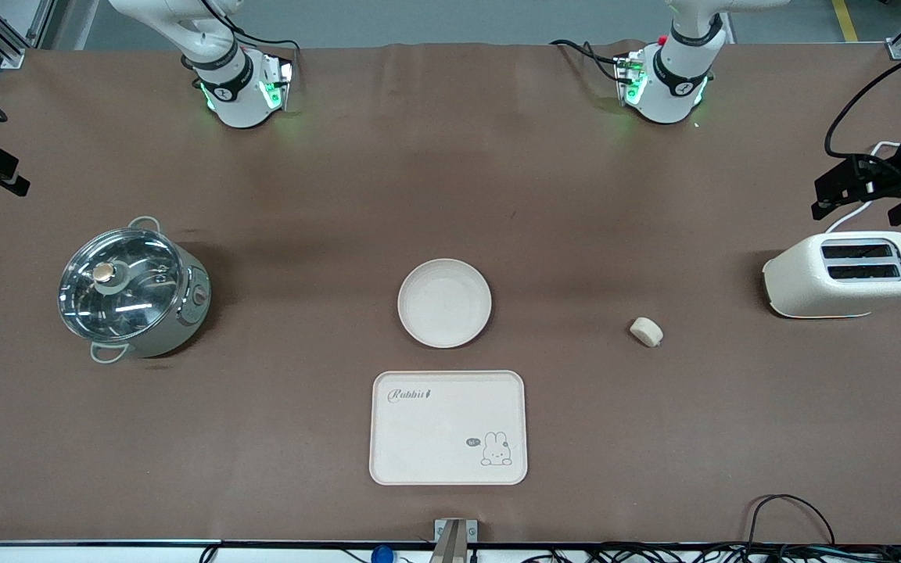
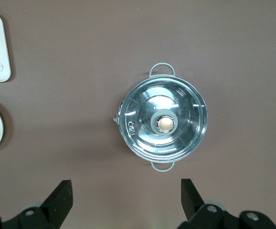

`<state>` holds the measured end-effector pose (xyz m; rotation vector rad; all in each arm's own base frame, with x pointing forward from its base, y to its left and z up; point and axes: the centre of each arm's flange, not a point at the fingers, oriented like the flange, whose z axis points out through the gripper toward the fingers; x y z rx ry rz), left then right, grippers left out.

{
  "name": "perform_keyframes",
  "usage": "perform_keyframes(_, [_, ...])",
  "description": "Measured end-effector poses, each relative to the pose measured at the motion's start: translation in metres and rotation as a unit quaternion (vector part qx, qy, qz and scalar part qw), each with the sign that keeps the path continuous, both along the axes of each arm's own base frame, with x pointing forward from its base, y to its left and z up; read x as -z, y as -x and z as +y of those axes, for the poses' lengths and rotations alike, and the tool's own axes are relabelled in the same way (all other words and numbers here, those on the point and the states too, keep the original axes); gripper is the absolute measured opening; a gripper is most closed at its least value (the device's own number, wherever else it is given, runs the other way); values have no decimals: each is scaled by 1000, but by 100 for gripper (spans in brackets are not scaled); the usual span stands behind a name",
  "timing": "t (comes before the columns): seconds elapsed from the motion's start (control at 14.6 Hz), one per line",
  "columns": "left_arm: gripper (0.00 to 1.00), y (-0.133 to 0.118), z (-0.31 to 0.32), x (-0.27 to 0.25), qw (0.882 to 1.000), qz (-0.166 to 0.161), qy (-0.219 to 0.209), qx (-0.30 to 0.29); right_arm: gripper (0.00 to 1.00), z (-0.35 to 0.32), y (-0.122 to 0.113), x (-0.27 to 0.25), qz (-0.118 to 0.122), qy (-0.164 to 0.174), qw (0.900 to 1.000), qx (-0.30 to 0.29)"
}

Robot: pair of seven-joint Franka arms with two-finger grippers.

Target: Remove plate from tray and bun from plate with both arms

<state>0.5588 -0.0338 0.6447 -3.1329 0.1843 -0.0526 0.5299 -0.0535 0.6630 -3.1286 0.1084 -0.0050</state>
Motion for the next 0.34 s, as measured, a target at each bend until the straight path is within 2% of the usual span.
perform_keyframes(0.34, [100,-3,-2,1,1000,-9,1,1,100,0,0,0,0,0,1000,0])
